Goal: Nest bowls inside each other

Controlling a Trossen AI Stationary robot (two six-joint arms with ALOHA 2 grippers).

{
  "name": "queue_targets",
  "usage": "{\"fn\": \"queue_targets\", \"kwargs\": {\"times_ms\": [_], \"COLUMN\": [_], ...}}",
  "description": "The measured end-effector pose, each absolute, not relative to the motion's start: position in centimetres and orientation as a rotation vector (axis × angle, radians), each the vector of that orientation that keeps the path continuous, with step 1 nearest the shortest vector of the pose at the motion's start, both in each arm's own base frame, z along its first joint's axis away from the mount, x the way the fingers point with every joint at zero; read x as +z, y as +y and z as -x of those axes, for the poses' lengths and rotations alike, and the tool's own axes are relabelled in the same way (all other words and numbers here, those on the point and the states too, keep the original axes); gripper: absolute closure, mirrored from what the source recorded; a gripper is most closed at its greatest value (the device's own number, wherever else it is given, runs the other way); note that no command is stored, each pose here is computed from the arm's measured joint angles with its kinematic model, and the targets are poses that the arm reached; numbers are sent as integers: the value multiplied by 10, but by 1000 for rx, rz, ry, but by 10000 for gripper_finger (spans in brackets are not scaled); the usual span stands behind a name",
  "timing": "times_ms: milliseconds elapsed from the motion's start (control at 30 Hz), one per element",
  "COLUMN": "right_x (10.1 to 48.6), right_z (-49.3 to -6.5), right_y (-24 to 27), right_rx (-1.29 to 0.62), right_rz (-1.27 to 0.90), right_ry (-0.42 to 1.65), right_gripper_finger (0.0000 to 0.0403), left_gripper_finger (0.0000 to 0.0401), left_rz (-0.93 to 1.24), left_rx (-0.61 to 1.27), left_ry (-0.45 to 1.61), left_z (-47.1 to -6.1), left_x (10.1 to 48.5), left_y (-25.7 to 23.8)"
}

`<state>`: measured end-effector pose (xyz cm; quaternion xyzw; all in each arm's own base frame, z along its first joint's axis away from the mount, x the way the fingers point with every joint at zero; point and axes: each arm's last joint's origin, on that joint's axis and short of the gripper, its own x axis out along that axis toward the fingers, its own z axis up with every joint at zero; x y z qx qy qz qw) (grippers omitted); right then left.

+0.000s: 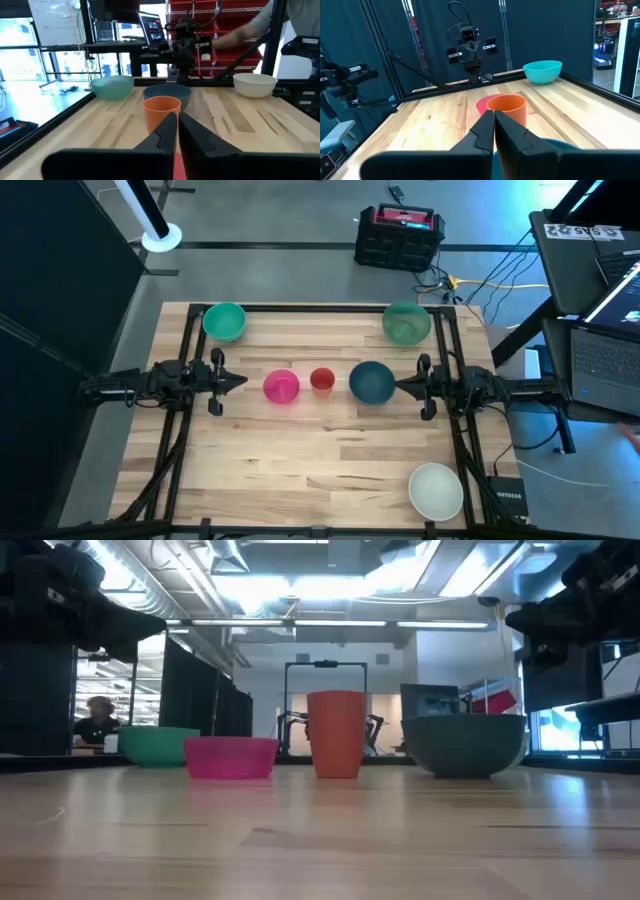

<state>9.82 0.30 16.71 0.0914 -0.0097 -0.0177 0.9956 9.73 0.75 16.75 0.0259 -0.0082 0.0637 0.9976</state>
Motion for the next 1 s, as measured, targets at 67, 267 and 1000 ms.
{"fn": "queue_targets", "kwargs": {"times_ms": [67, 267, 1000], "right_x": [167, 167, 167], "right_z": [-98, -98, -98], "right_y": [3, 3, 2], "right_rx": [-35, -35, -55], "right_rz": [-183, -183, -123], "right_ry": [-20, -20, -23], "right_gripper_finger": [403, 403, 403], "left_gripper_finger": [401, 401, 401], "left_rz": [-52, -52, -52], "left_rx": [128, 128, 127], "left_ry": [-16, -16, -16], "left_z": [-97, -97, -97], "left_x": [168, 167, 168], "left_y": [7, 7, 7]}}
